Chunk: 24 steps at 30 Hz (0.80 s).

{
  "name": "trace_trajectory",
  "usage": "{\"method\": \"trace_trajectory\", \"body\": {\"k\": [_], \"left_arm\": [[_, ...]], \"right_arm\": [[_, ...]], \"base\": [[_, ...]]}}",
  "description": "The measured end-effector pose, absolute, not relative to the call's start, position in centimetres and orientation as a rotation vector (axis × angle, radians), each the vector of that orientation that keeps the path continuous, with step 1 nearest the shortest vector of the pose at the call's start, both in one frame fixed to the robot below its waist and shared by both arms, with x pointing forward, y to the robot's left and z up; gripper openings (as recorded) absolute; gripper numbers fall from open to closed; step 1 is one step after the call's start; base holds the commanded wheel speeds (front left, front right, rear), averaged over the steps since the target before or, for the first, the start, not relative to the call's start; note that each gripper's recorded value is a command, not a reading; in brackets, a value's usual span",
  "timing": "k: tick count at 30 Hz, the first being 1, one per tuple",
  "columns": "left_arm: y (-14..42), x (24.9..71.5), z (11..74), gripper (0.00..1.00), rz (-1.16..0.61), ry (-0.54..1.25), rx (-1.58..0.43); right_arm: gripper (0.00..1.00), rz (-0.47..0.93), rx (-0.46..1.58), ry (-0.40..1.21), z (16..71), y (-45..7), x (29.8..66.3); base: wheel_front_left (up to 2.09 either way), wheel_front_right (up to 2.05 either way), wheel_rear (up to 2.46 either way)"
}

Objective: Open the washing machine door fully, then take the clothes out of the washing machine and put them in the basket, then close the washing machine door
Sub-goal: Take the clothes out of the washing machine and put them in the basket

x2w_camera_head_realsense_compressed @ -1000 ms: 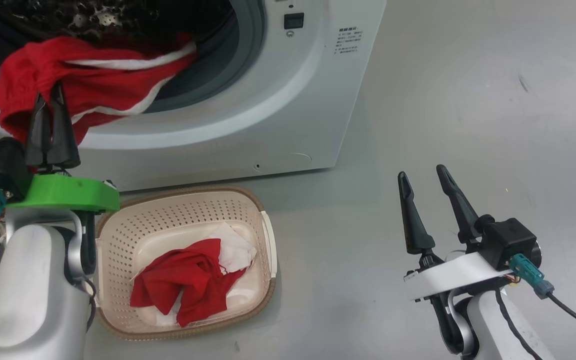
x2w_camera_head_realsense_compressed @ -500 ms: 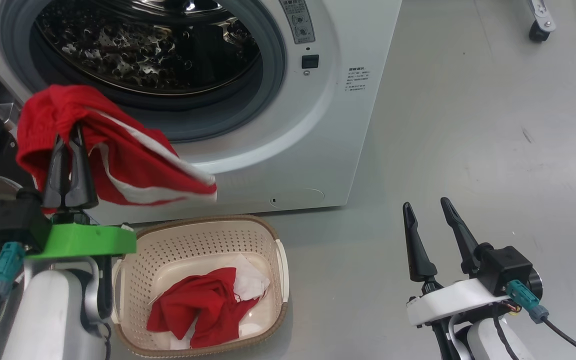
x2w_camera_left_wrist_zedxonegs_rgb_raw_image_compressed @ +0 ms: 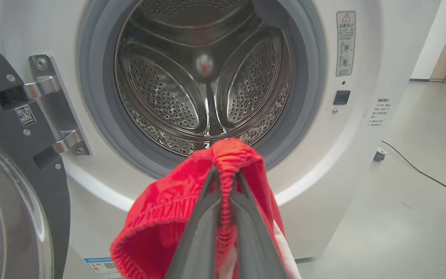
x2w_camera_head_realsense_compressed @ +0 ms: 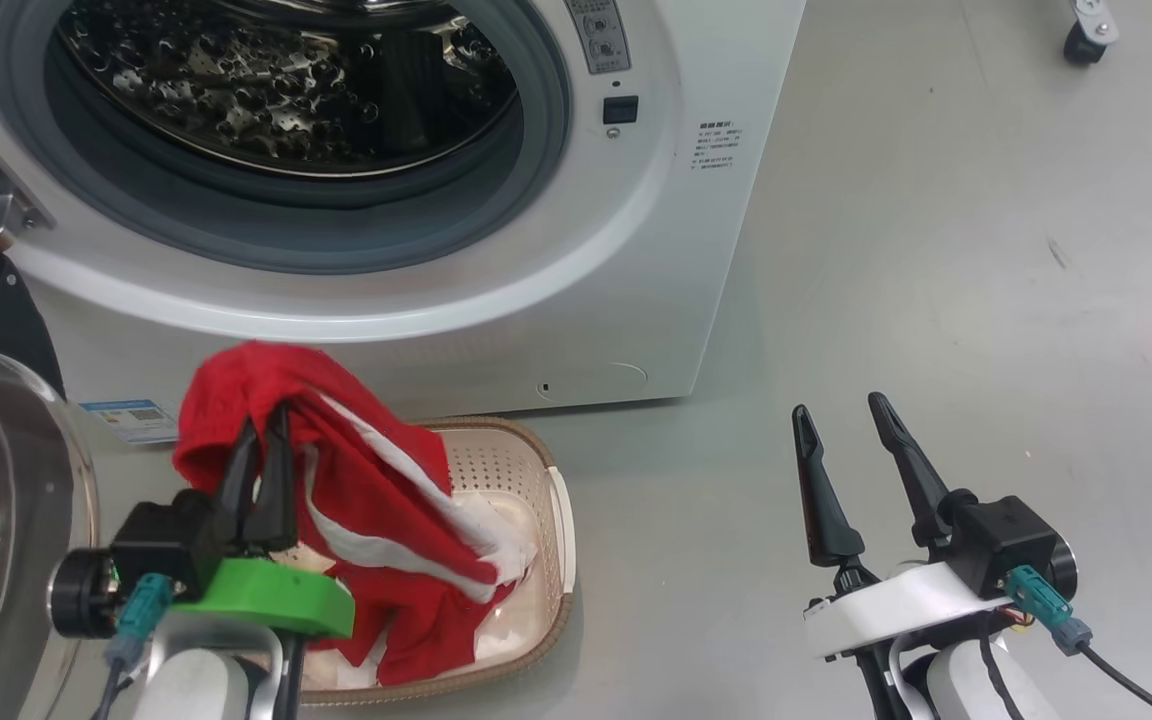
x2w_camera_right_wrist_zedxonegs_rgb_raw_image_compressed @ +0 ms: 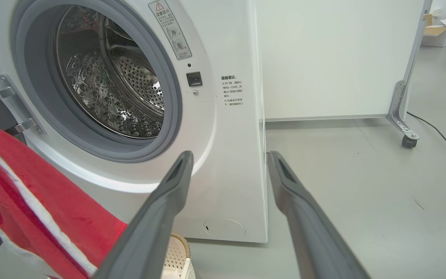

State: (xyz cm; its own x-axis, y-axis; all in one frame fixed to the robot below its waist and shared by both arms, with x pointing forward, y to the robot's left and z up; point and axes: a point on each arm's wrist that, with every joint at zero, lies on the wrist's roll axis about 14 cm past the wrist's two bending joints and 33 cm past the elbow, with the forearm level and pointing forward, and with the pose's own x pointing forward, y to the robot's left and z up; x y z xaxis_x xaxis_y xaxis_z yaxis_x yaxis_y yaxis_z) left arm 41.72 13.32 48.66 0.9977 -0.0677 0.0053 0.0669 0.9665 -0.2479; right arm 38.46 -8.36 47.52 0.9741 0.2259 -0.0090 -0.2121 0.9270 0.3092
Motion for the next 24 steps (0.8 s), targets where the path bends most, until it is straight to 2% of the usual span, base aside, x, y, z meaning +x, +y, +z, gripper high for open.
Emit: {"method": "trace_trajectory", "body": {"k": [14, 24], "left_arm": [[9.4, 39.2, 36.2, 0.00, -0.169, 0.419, -0.251], [8.5, 41.5, 31.2, 0.00, -0.178, 0.572, -0.246]], "right_arm": [[1.00, 0.215, 0.321, 0.071, 46.1, -8.5, 40.2], [1.00, 0.195, 0.329, 0.102, 44.3, -9.0, 42.0]], "base": [[0.00, 0.00, 0.00], [0.00, 0.00, 0.00]]}}
